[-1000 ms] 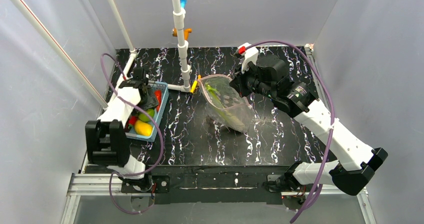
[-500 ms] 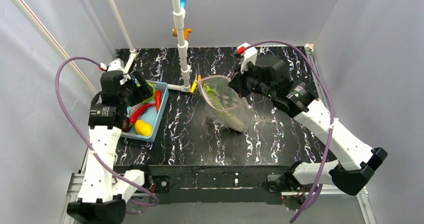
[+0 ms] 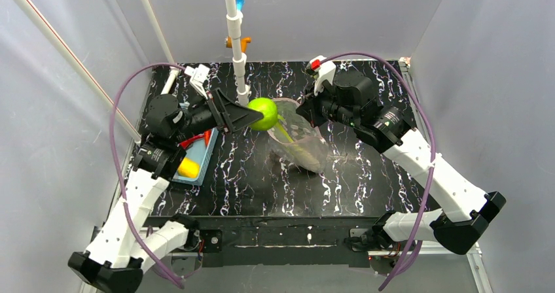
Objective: Place the food in the zip-top bag and seal the zipper
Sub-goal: Place the fake fruit in the zipper food storage bag, then pick up the fake fruit from the bin.
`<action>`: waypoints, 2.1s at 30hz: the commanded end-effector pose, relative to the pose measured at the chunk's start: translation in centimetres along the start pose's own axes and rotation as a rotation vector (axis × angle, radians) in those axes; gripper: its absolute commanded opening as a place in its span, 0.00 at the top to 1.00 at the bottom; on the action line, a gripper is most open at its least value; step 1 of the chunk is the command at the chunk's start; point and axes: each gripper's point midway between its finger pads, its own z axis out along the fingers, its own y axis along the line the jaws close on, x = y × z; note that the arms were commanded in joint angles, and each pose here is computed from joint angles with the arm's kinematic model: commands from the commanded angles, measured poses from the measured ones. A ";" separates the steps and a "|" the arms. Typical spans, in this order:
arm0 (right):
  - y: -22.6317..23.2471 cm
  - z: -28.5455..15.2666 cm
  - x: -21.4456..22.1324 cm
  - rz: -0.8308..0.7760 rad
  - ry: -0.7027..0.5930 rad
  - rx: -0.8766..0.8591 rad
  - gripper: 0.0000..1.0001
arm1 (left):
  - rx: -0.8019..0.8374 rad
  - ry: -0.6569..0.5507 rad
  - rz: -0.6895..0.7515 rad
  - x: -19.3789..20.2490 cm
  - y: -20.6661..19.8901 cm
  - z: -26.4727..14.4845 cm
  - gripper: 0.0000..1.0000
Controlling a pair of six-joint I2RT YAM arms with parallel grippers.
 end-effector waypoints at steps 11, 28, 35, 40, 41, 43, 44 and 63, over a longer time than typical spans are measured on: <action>1.5 -2.1 -3.5 0.022 -0.129 -0.067 0.99 | -0.082 0.138 0.105 5.7 -1.4 5.7 1.00; 1.6 -2.2 -3.6 0.018 -0.130 -0.070 0.99 | -0.272 0.228 0.337 7.4 0.4 6.7 0.25; 1.5 -2.1 -3.6 0.014 -0.125 -0.069 0.99 | -0.221 0.230 0.357 7.2 -0.8 6.2 0.12; 1.6 -2.0 -3.5 0.013 -0.120 -0.070 0.99 | -0.234 0.254 0.367 7.3 -0.6 5.9 0.03; 1.6 -2.1 -3.6 0.013 -0.121 -0.070 0.99 | -0.235 0.251 0.370 7.2 -0.7 5.8 0.03; 1.5 -2.2 -3.6 0.010 -0.126 -0.066 0.99 | -0.244 0.244 0.380 7.0 -0.7 5.3 0.03; 1.5 -2.2 -3.6 0.010 -0.126 -0.065 0.99 | -0.250 0.237 0.386 6.7 -0.7 5.0 0.04; 1.0 -1.4 -2.0 0.012 -0.097 -0.048 0.99 | -0.581 0.203 0.662 1.2 0.5 -9.6 0.02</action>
